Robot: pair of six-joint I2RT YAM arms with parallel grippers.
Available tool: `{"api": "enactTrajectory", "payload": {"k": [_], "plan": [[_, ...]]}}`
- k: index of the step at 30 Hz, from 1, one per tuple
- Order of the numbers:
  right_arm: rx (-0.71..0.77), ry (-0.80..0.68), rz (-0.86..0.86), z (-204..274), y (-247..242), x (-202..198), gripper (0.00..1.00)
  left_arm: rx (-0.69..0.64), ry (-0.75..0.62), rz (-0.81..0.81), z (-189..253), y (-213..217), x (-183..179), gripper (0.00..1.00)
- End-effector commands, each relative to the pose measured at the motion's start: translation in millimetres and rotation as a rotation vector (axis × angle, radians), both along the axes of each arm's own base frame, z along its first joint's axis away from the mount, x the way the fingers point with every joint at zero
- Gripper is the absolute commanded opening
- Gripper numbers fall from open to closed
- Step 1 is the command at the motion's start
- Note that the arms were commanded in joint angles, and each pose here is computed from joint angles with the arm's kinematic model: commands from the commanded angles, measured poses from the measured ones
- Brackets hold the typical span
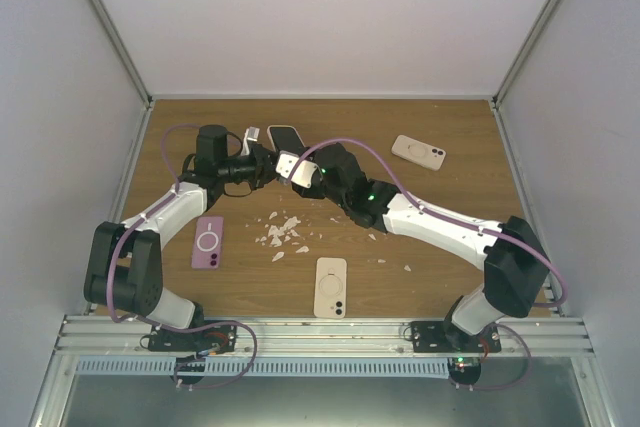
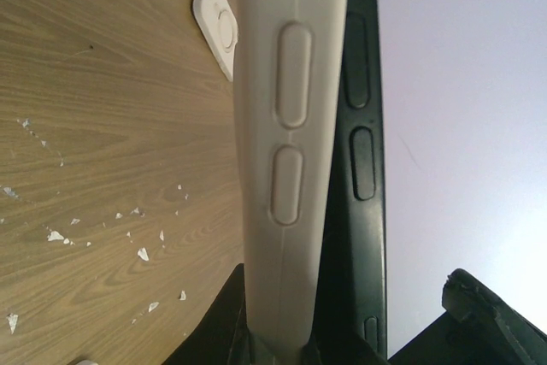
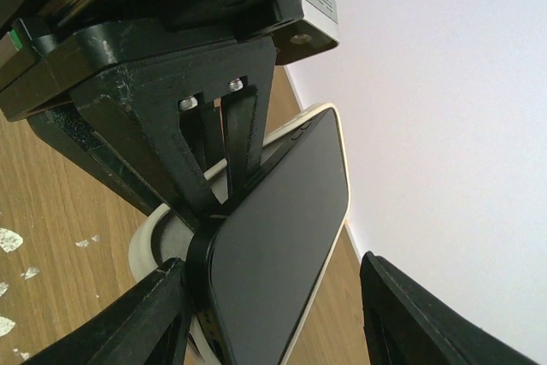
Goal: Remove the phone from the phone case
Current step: Remove the phone case from the phone.
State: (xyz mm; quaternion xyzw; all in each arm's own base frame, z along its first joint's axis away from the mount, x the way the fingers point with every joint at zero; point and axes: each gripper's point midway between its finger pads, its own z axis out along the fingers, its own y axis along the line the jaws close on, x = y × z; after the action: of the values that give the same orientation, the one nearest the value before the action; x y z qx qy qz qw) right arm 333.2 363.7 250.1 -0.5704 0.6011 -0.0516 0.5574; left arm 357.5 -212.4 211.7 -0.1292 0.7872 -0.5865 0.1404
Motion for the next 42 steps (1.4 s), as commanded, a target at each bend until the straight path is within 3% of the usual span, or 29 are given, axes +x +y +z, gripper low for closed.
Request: {"api": "enactTrajectory", "payload": {"k": [1, 6, 17, 22, 27, 30, 34, 42], "plan": [[-0.02, -0.033, -0.048, -3.7, -7.7, 9.1, 0.54, -0.05, -0.118, -0.072, 26.0, -10.2, -5.6, 0.0], [-0.048, -0.099, -0.097, -0.3, -14.0, 19.1, 0.52, -0.057, -0.123, -0.085, 28.9, -12.7, -6.9, 0.0], [0.041, -0.209, -0.159, 49.0, -24.7, 31.4, 0.33, -0.053, -0.118, -0.094, 26.8, -15.2, -8.2, 0.0], [0.014, -0.155, -0.079, 31.2, -16.3, 19.8, 0.34, -0.053, -0.125, -0.096, 29.1, -15.9, -8.1, 0.0], [-0.065, -0.075, 0.014, -4.3, -8.2, 2.3, 0.47, -0.053, -0.121, -0.095, 28.5, -15.8, -7.4, 0.0], [-0.093, -0.074, 0.003, -12.7, -9.1, 4.6, 0.49, -0.052, -0.122, -0.094, 28.4, -16.0, -6.9, 0.0], [-0.102, -0.09, -0.006, -10.9, -8.4, 8.4, 0.49, -0.051, -0.123, -0.096, 28.5, -16.3, -7.5, 0.0], [-0.09, -0.123, -0.088, -4.0, -15.3, 29.2, 0.38, -0.055, -0.136, -0.114, 32.8, -20.3, -13.4, 0.0]]}}
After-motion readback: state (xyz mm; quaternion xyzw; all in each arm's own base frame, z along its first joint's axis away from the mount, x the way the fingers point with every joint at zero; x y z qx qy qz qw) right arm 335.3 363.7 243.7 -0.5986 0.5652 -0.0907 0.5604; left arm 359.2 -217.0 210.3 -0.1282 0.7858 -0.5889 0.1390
